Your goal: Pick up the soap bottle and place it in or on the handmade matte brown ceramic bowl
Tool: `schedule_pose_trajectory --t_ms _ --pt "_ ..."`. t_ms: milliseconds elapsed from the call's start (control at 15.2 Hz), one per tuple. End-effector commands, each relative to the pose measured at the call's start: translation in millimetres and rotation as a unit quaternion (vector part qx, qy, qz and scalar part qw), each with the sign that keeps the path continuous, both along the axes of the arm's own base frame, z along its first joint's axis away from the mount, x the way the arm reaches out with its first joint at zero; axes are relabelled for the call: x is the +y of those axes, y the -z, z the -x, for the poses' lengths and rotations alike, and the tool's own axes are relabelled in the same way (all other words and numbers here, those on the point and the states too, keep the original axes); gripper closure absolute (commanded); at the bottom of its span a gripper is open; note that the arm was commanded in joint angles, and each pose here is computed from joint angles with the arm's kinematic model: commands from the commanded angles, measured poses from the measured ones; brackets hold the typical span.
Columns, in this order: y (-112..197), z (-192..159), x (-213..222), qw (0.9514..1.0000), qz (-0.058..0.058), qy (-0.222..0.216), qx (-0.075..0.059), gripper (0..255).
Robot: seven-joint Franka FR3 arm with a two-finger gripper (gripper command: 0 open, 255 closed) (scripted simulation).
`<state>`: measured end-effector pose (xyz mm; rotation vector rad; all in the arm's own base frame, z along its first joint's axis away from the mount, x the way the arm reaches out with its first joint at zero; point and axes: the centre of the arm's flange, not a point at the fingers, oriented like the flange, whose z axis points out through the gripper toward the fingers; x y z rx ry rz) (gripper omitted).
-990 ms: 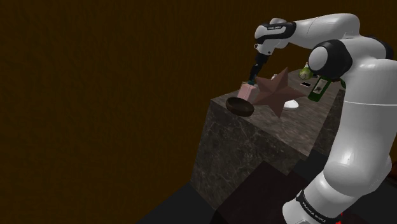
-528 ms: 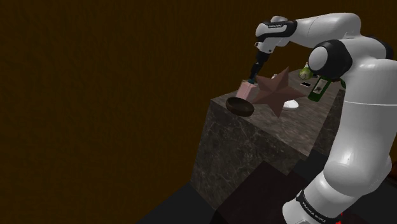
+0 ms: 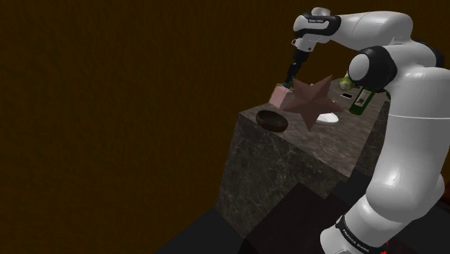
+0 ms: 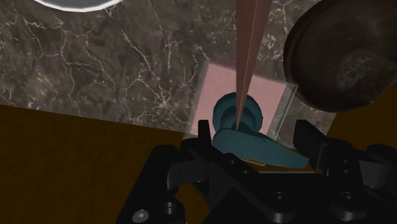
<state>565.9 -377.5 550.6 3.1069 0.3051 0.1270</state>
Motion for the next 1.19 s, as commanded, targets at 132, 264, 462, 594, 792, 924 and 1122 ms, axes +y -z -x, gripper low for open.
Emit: schedule_pose_trajectory --t_ms 132,264,462,594,792,924,1122 --pt "-22.3 -0.6 -0.3 1.0 0.0 0.0 0.0 255" --pt "-32.8 -0.6 -0.3 1.0 0.0 0.0 0.0 255" --pt "-48.7 -0.6 -0.3 1.0 0.0 0.0 0.0 255" --pt "-59.2 -0.6 -0.3 1.0 0.0 0.0 0.0 255" --pt "-69.8 -0.6 -0.3 1.0 0.0 0.0 0.0 255" --pt "-80.4 7.4 22.5 1.0 0.0 0.0 0.0 255" --pt "-96.3 19.4 56.7 1.0 0.0 0.0 0.0 255"
